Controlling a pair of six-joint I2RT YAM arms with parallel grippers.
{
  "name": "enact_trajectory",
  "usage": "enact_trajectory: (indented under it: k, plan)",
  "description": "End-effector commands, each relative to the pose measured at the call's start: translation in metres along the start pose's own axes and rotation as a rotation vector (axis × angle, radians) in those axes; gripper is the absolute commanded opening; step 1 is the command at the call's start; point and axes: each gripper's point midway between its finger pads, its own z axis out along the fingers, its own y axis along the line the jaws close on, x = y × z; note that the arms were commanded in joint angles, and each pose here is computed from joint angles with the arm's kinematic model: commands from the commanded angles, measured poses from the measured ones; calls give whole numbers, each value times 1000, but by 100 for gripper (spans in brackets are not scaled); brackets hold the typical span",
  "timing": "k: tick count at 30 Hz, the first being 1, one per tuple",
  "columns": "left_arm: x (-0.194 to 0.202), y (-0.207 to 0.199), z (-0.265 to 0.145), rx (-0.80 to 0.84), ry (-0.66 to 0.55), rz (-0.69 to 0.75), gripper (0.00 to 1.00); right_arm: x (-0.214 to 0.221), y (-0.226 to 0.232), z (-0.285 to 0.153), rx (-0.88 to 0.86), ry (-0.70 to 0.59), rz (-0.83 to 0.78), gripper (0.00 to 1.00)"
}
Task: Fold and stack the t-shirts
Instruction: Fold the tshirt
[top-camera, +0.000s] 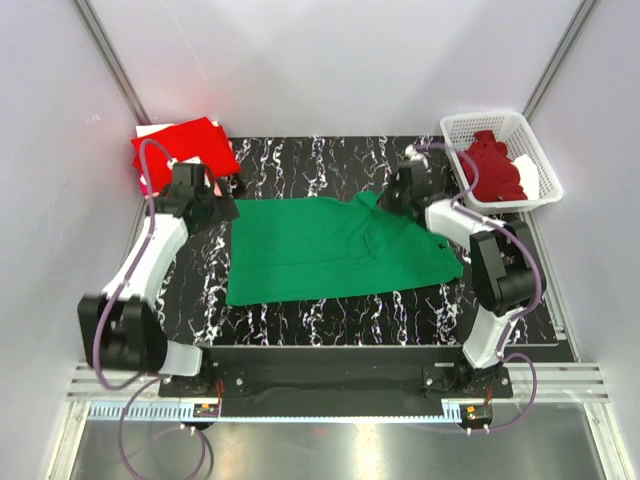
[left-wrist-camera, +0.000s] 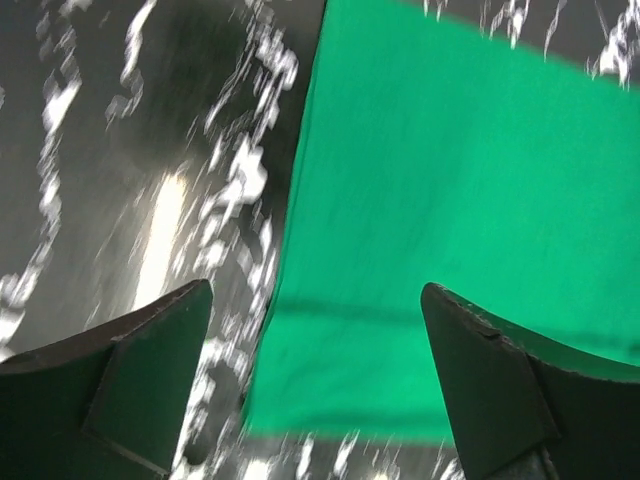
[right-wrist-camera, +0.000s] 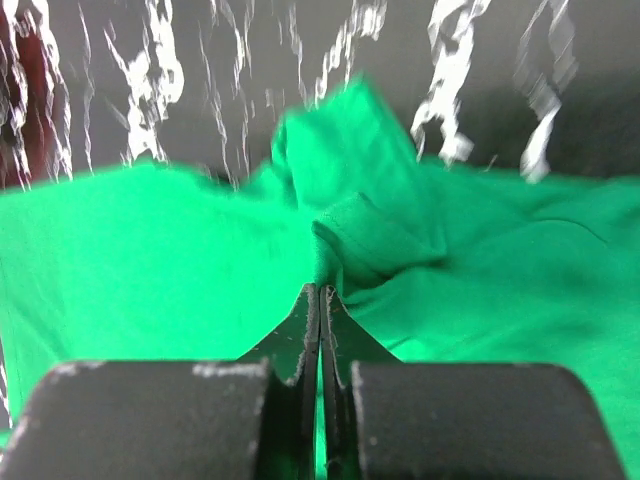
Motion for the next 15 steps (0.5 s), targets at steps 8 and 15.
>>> enact_trajectory:
  k: [8, 15]
  plan:
    - [-64, -31, 123, -43, -27, -45, 81, -16, 56, -14, -336, -218, 85, 0]
    - [-63, -28, 185, -107, -2, -38, 72, -10, 58, -15, -368, -214, 85, 0]
